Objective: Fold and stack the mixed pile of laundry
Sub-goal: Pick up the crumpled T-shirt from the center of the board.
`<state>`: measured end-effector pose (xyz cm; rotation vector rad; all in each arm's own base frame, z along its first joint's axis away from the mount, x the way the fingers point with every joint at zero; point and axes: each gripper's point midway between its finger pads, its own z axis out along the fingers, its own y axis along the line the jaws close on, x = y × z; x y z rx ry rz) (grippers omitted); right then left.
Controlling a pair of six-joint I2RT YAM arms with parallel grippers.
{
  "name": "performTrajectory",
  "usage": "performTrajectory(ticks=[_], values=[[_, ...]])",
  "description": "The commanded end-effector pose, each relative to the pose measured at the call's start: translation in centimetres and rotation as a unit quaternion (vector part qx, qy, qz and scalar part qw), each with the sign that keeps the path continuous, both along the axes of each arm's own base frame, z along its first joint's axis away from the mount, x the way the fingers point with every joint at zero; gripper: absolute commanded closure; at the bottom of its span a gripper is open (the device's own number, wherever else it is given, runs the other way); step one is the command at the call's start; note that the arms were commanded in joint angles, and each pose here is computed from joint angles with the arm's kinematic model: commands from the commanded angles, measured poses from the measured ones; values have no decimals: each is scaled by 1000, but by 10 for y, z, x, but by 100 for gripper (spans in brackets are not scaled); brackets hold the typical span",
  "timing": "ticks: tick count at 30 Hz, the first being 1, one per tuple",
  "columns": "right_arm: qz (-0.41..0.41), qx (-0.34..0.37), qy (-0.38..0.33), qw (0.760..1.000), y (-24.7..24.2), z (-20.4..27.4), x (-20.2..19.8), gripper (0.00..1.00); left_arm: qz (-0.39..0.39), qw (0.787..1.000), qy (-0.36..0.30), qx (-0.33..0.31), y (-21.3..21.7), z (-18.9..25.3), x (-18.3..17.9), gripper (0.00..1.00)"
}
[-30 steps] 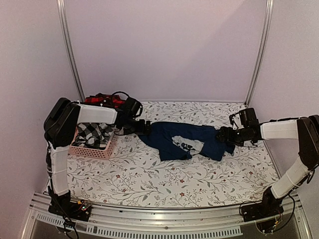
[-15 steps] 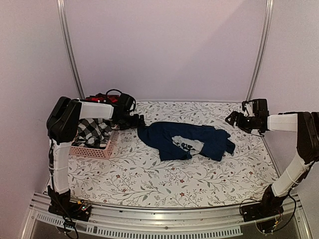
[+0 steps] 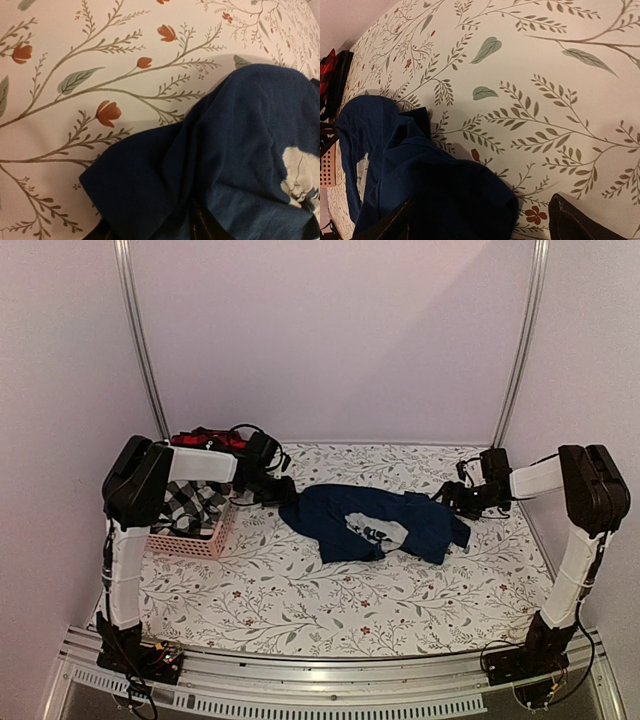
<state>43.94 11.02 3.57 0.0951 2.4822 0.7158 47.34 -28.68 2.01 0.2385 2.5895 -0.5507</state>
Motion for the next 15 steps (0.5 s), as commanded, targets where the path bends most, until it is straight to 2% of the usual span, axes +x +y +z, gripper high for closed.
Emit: performTrajectory(ticks=[1,4,5,7,8,11,15], values=[[54,21,36,998,26,-10,-1,23,-33,999,-11,-22,-20,9,6,68],[73,27,62,995,32,-28,3,46,-36,998,-31,-29,-24,27,17,84],[79,34,66,994,36,-32,3,58,-38,998,-41,-33,-27,36,21,88],[89,47,53,994,40,-24,8,90,-41,997,-61,-38,-30,54,30,98],[86,42,44,994,39,-19,14,99,-41,996,-71,-37,-30,63,35,100],[63,10,-19,998,29,25,41,100,-41,992,-110,-41,-30,96,52,100],[34,-4,-119,992,14,112,81,100,-29,982,-175,-60,-22,160,83,100]])
